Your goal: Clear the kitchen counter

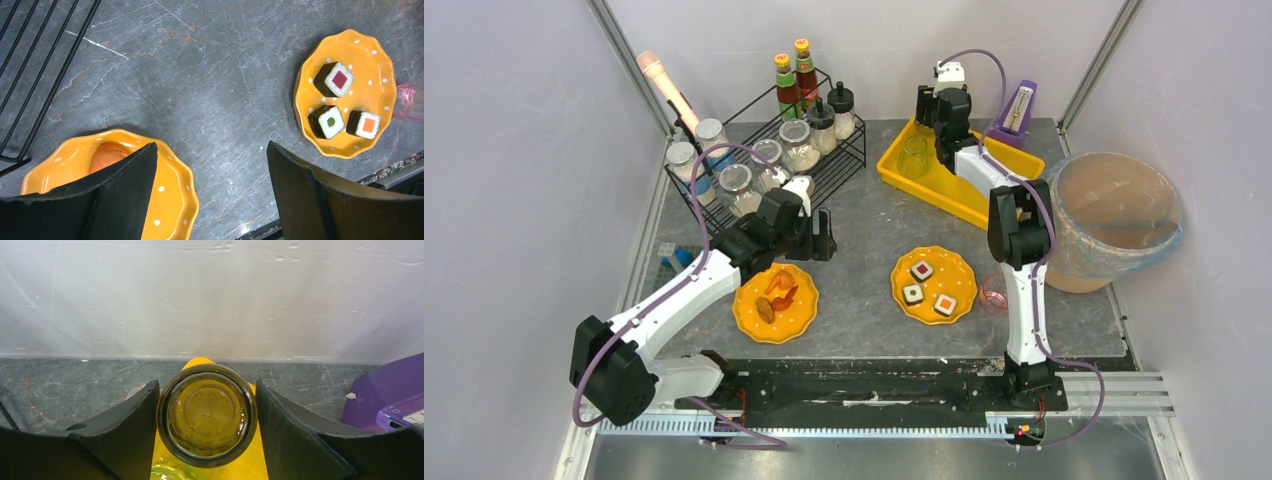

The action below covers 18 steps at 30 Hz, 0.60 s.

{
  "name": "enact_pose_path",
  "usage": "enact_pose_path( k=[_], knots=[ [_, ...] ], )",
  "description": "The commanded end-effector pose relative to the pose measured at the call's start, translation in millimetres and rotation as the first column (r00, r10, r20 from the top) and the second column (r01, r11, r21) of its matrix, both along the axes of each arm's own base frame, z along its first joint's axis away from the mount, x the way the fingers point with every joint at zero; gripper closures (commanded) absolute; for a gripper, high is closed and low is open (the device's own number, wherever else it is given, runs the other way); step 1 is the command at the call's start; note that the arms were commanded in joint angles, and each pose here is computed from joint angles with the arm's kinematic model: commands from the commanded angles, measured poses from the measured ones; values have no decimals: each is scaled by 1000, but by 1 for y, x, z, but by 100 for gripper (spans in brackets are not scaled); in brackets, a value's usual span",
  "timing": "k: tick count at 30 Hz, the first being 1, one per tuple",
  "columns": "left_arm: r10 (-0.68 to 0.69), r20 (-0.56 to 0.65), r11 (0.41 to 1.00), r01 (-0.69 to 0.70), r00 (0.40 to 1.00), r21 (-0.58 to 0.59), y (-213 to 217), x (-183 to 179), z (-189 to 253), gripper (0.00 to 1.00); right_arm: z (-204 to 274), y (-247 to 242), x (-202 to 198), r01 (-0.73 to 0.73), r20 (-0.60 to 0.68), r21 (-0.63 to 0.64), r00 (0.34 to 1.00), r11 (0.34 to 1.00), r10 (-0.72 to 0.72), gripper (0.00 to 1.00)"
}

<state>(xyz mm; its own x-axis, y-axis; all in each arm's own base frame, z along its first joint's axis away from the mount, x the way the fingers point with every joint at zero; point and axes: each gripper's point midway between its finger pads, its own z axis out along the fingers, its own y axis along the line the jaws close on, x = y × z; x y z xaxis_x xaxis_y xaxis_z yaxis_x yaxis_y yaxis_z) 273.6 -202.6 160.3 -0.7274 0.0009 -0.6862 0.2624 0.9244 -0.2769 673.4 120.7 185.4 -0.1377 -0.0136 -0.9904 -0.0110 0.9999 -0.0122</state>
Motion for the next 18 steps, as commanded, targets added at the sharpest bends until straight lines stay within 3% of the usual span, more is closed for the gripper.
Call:
enact_pose_path(
  k=[1,4,6,13,18],
  knots=[
    [-22,66,1000,23,998,-2,-5,12,21,14,51,-9,15,37,164,21,986,999,-40,58],
    [-38,70,999,39,997,-11,-9,12,23,14,59,-12,14,35,172,30,984,999,-40,19],
    [-43,70,999,45,997,-20,-10,11,24,14,69,-11,8,22,179,35,983,999,-28,4],
    [-79,76,994,84,994,-64,-19,7,32,14,120,-16,-42,-9,197,60,980,998,-3,2],
    [-126,86,987,134,988,-92,-33,1,39,14,141,-29,-96,10,136,83,990,997,-21,2]
  ],
)
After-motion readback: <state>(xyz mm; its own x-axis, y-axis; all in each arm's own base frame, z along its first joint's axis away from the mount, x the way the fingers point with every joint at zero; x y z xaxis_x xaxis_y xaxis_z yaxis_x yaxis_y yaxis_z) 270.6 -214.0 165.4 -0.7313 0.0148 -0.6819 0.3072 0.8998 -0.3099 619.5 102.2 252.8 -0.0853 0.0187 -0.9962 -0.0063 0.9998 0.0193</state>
